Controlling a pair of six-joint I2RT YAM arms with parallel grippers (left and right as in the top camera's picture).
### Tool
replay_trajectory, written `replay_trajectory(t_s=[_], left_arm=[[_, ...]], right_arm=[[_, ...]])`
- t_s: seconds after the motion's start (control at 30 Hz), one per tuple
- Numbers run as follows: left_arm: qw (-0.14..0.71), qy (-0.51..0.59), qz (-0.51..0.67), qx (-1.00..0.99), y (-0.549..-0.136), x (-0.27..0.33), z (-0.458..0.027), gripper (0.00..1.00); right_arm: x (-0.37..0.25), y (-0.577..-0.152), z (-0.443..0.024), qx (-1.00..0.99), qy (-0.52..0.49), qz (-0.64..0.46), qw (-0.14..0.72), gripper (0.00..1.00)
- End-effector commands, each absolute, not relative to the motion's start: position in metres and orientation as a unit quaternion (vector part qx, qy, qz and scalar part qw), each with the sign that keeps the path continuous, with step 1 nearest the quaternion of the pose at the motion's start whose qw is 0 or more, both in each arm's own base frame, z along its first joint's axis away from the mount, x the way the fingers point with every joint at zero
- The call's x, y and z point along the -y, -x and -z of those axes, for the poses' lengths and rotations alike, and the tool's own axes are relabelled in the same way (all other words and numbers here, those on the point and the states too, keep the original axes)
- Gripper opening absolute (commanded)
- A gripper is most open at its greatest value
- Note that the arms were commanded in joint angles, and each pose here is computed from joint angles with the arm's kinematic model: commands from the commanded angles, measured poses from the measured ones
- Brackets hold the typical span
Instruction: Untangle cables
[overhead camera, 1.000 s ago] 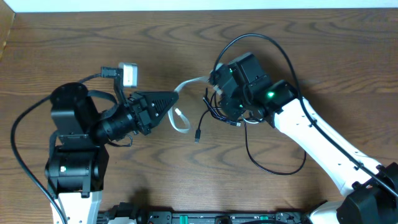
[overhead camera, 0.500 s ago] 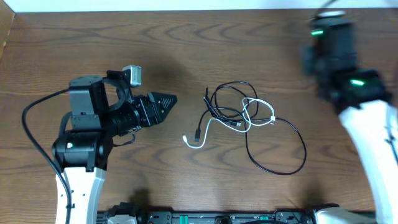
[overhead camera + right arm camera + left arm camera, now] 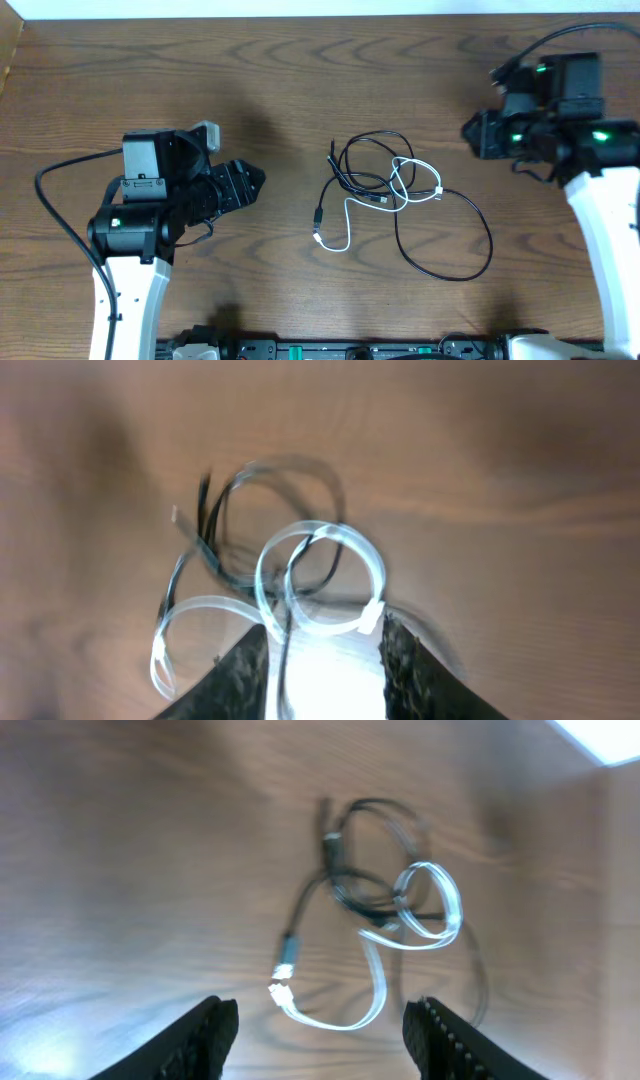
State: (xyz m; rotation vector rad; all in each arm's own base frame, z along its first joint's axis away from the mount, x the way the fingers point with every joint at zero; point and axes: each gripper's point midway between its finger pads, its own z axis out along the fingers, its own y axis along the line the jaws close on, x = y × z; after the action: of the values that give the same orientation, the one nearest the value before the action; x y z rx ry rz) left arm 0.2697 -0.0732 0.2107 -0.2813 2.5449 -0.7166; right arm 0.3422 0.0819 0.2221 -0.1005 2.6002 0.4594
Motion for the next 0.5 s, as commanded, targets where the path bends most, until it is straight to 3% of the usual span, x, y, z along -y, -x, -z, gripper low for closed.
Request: replay_trajectory(t_s=[0.0,0.2,0.47], left_arm=[[0.245,0.119,0.189,-0.944,-0.274,0.049,-0.202,0.59],[0.212,0.128,0.177,-0.953,-0.275,0.047,-0.185,0.59],[0.134,0.141,0.168,-0.966,-0.271,0.047,-0.152,0.59]], right_arm=[[-0.111,-0.331,-0.187,-0.959,0.060,-0.208,0.182,0.41],[-0.144,-0.321,-0.136,-0.969,0.095,-0.207,0.099,0.48],[-0.170,-0.332,-0.067,-0.975,0.123,-0.178,0.045,0.37]])
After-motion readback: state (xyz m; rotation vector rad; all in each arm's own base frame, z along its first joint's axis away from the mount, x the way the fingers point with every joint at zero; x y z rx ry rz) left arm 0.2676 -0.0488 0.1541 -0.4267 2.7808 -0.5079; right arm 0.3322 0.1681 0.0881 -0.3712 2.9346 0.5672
